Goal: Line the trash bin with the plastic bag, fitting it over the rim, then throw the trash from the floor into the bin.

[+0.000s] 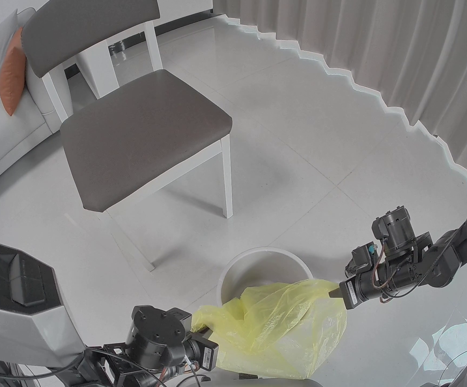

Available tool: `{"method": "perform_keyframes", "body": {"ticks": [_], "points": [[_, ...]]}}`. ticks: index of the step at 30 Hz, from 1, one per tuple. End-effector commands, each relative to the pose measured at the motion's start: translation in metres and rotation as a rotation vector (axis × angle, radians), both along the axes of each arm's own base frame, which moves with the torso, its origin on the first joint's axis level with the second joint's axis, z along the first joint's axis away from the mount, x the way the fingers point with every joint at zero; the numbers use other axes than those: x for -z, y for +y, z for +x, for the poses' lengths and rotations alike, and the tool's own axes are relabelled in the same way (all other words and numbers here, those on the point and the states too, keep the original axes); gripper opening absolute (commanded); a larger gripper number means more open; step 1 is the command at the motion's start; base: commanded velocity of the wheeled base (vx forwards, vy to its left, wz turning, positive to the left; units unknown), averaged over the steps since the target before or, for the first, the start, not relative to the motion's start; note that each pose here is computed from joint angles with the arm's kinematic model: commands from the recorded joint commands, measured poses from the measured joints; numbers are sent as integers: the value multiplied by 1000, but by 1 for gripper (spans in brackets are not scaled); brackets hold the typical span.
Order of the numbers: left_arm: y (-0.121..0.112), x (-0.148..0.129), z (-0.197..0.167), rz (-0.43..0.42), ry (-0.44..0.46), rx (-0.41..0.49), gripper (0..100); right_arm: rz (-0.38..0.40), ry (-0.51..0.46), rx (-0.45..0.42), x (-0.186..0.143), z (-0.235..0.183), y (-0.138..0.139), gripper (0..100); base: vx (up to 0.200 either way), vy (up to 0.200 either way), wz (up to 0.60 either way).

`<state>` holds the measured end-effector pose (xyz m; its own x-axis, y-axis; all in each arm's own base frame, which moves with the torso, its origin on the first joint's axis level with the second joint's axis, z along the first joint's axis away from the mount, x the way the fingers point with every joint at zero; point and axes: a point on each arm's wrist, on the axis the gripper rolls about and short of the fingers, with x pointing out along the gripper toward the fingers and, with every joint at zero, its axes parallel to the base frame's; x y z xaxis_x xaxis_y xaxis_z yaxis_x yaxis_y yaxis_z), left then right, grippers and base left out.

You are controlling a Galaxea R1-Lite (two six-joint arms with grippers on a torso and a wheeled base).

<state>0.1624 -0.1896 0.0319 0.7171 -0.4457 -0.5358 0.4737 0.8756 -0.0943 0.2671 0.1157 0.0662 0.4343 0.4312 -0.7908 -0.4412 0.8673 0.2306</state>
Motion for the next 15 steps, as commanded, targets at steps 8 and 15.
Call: {"method": "perform_keyframes", "body": {"ticks": [8,15], "points": [[2,10,1,20,34,-14,0,-8,20,-2,16,6,4,0,0,0,0],[-3,17,13,3,21,-27,0,-4,8,3,28,22,8,0,0,0,0]]}}
